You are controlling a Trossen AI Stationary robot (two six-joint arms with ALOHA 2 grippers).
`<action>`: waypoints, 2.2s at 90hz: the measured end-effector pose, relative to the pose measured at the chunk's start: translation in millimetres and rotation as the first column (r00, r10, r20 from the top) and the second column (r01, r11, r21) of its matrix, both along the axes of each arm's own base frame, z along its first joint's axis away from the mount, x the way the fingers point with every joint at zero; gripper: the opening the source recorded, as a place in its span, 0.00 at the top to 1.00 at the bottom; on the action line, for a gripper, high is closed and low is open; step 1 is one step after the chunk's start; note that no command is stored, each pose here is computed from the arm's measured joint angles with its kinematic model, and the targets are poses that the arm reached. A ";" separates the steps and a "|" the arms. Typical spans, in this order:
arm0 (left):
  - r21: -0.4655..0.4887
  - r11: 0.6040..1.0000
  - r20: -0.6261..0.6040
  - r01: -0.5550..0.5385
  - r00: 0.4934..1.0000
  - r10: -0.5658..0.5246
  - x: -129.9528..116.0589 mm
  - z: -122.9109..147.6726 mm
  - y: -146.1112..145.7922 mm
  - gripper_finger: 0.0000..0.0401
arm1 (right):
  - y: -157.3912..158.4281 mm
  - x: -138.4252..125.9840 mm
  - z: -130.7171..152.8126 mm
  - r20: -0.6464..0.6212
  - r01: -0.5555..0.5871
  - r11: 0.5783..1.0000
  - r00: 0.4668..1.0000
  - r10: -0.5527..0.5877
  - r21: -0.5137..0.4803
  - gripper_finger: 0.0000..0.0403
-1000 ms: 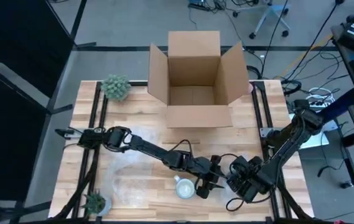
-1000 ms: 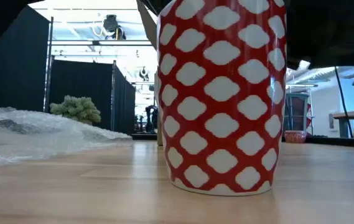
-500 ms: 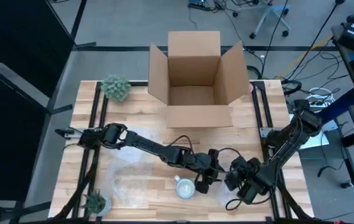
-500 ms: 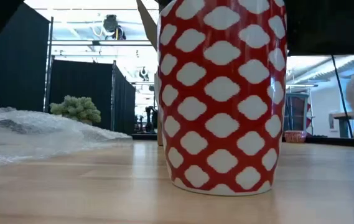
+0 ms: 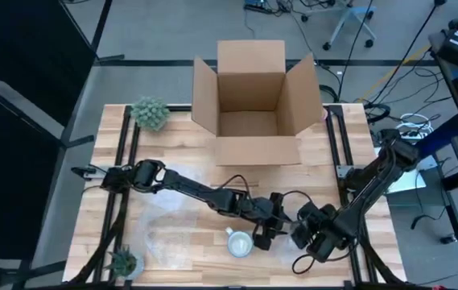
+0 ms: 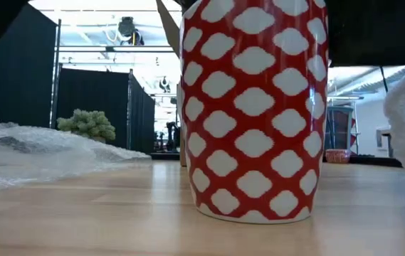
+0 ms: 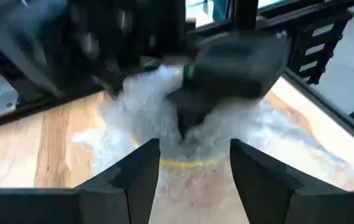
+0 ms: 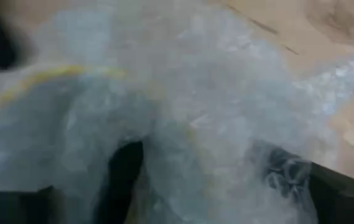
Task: Wrap mug
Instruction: Wrap the yellow mug with the bubble wrap
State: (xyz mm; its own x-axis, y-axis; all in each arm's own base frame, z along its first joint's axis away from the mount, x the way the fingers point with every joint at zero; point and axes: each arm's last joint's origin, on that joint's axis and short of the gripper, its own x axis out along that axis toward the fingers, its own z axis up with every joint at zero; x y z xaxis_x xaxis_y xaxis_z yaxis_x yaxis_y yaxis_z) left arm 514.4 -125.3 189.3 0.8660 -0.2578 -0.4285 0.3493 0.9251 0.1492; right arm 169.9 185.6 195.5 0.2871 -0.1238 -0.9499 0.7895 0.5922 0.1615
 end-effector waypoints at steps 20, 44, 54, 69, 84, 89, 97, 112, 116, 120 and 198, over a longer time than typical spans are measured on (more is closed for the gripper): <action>0.000 1.000 -0.001 0.000 1.000 0.000 0.8 -3.1 0.0 0.55 | -6.1 -7.2 28.1 0.017 -0.065 0.994 0.998 0.064 0.091 0.27; -0.001 1.000 0.001 -0.001 1.000 0.001 1.0 -2.9 0.2 0.55 | -21.2 -21.3 62.1 0.082 -0.126 0.979 0.990 0.114 0.158 0.27; -0.001 1.000 0.000 -0.001 1.000 0.001 1.0 -2.9 0.1 0.55 | -30.7 -29.0 66.7 0.057 -0.089 0.987 0.995 0.082 0.133 0.27; 0.000 1.000 0.000 0.000 1.000 0.000 1.0 -3.1 0.2 0.55 | -40.0 -33.4 61.0 0.029 0.014 1.000 0.999 -0.014 0.001 0.27; 0.000 1.000 -0.001 0.000 1.000 0.000 0.9 -3.2 0.0 0.55 | -27.9 -22.5 43.3 0.057 -0.034 0.999 0.998 0.034 0.004 0.27; 0.000 1.000 -0.001 0.000 1.000 0.000 0.9 -3.2 0.0 0.55 | -22.8 -18.4 34.9 0.057 -0.052 0.999 0.997 0.052 0.003 0.27; 0.000 1.000 -0.001 0.000 1.000 0.000 1.0 -3.3 0.0 0.55 | -16.0 -13.1 22.5 0.031 -0.070 0.997 0.997 0.071 -0.025 0.27; -0.001 1.000 0.003 0.000 1.000 0.000 1.2 -2.9 0.0 0.55 | -8.8 -4.5 -0.8 -0.052 -0.119 0.985 0.992 0.114 -0.121 0.27; -0.001 1.000 0.004 0.000 1.000 0.000 1.2 -2.9 0.1 0.55 | -7.4 -2.7 -5.9 -0.068 -0.121 0.983 0.991 0.112 -0.135 0.27; -0.001 1.000 0.003 0.000 1.000 0.000 1.2 -2.9 0.2 0.55 | -6.2 -1.4 -10.1 -0.080 -0.122 0.982 0.991 0.111 -0.146 0.27; -0.009 1.000 0.037 0.014 0.999 -0.013 4.0 -11.2 -9.1 0.55 | -4.2 0.7 -15.7 -0.107 -0.108 0.987 0.990 0.095 -0.123 0.27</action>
State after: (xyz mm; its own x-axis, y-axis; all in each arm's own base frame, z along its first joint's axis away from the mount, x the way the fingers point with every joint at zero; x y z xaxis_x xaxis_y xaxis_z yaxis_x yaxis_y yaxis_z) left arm 518.4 -134.4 178.2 0.8777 -0.2732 -0.3938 0.3561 0.9217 0.1541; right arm 170.6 181.4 179.8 0.2080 -0.2214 -0.9528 0.7329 0.6803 0.0019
